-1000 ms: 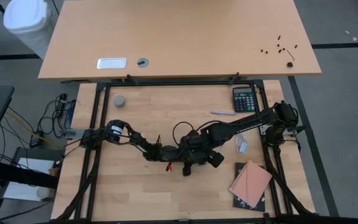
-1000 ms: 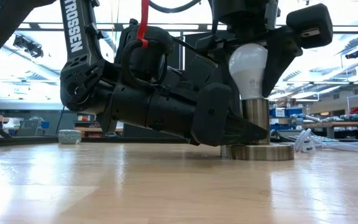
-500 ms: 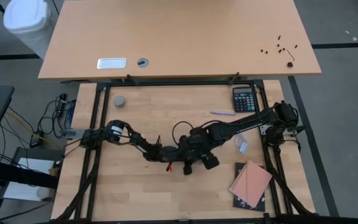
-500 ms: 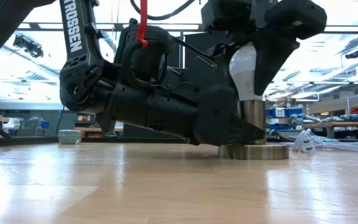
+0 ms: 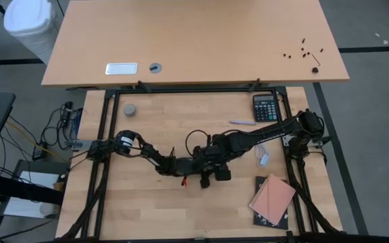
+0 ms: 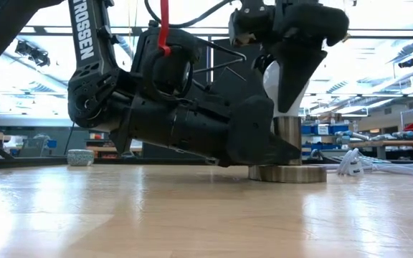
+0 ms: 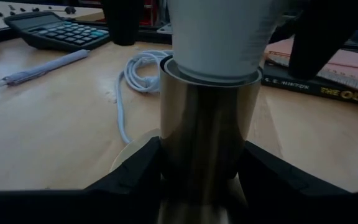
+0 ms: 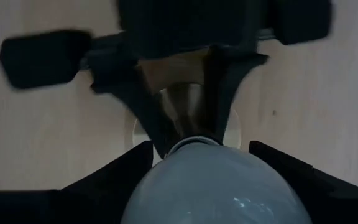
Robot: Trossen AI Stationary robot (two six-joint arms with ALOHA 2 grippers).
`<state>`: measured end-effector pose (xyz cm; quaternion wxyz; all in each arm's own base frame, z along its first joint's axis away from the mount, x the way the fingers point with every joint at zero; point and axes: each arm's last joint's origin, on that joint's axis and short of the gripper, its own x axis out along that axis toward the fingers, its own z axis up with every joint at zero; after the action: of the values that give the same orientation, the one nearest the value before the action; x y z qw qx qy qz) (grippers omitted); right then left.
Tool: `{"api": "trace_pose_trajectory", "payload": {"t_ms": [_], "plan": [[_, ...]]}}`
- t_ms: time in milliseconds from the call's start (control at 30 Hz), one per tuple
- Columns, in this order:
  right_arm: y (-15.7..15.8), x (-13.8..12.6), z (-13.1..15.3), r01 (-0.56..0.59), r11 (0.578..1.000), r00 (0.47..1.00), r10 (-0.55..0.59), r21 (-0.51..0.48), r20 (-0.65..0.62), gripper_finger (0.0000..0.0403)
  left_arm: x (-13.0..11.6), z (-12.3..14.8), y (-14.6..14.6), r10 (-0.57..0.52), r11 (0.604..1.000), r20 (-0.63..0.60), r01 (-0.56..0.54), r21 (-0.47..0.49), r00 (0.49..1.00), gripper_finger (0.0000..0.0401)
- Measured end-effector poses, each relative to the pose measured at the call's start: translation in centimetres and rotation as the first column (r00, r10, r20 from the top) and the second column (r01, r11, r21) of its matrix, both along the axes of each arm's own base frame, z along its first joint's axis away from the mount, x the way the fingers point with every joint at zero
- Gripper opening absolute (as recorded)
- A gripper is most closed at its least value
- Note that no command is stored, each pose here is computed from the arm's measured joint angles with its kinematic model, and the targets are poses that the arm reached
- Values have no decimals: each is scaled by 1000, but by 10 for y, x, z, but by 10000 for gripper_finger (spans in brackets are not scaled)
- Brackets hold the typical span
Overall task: Screw lightbulb
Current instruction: Insert the lightbulb into the bronze lamp socket
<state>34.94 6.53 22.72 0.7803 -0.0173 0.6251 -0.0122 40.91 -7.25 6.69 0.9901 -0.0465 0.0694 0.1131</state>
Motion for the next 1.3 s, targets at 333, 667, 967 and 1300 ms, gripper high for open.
{"api": "trace_pose_trajectory", "payload": {"t_ms": [333,667,967,1300], "plan": [[-3,1,0,251,967,968,-251,35,14,261,0,0,0,8,1000,4,-8,-16,1000,193],[-7,2,0,535,838,842,-540,102,18,275,0,0,1,32,999,5,-32,-18,999,193],[-18,3,0,670,729,736,-677,138,0,266,0,0,2,41,999,9,-40,-26,999,193],[-23,0,11,612,778,783,-621,144,31,303,0,-1,2,37,999,-7,-37,-17,999,193]]}}
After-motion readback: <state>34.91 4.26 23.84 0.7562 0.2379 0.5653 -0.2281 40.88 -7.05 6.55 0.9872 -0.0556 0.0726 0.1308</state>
